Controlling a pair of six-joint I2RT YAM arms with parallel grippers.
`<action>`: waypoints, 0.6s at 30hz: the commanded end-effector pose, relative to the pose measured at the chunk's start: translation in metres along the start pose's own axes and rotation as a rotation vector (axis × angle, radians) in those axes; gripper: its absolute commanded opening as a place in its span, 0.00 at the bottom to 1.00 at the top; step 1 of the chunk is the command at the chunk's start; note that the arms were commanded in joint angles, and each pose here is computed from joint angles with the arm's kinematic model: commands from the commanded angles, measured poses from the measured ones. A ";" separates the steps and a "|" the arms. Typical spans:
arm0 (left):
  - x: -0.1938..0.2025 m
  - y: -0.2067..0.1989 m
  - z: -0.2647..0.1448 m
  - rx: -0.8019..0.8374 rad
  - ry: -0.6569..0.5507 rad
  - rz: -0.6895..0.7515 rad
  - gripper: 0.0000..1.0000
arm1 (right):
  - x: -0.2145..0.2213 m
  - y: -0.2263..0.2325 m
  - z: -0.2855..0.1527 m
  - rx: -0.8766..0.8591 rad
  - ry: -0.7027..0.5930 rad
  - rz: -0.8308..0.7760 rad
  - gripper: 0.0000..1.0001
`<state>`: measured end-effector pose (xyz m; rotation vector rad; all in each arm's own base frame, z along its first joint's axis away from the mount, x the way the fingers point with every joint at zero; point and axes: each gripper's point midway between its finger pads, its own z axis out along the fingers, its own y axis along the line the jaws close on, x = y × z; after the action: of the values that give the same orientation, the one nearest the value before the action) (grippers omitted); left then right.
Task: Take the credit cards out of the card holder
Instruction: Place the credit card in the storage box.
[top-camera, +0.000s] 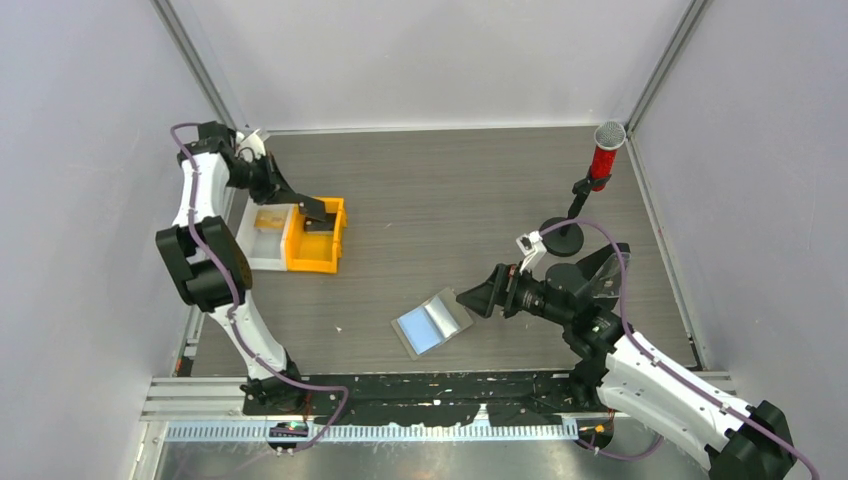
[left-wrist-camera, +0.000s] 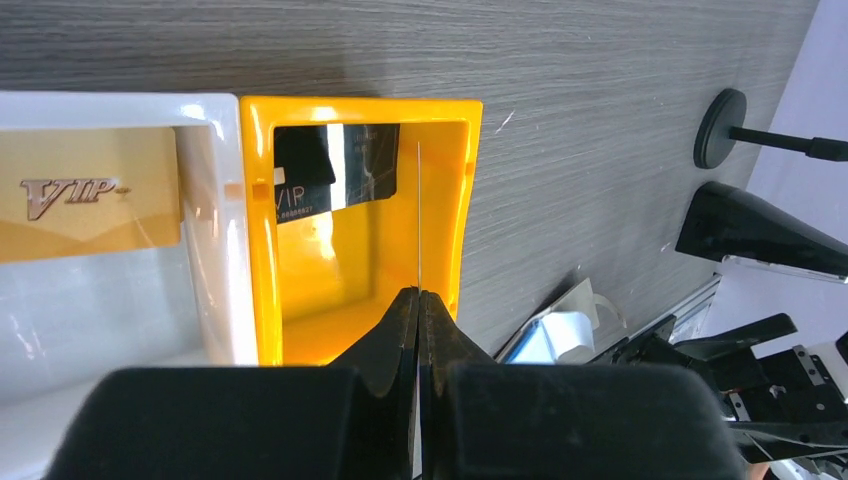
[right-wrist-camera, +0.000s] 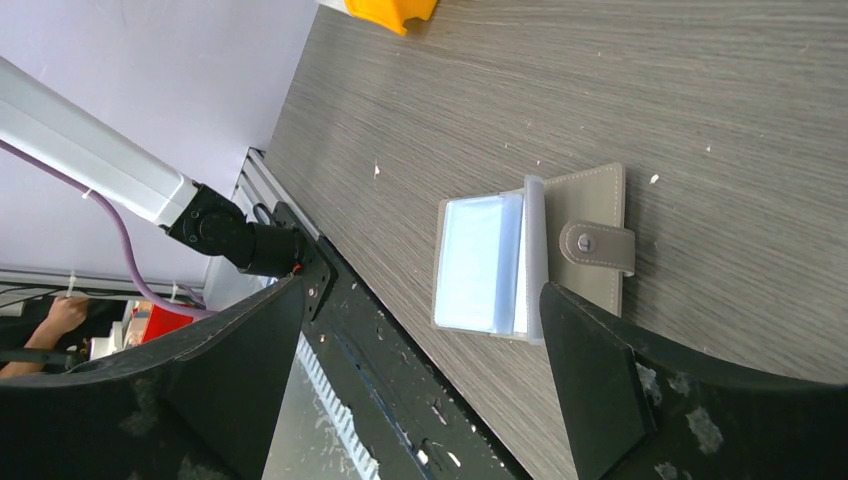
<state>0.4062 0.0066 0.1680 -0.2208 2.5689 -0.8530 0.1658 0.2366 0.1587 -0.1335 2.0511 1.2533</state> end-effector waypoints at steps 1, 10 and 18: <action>-0.009 -0.004 0.005 -0.006 -0.004 0.023 0.00 | -0.025 0.017 0.001 -0.029 -0.065 -0.067 0.95; -0.001 0.013 0.023 -0.052 0.042 0.017 0.00 | -0.024 0.016 0.009 -0.026 -0.034 -0.069 0.95; -0.004 0.021 0.034 -0.058 0.049 0.009 0.00 | -0.033 0.017 0.010 -0.017 -0.048 -0.087 0.95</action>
<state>0.4119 0.0049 0.1308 -0.2351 2.6728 -0.8041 0.1772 0.2406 0.1594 -0.1637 2.0687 1.2035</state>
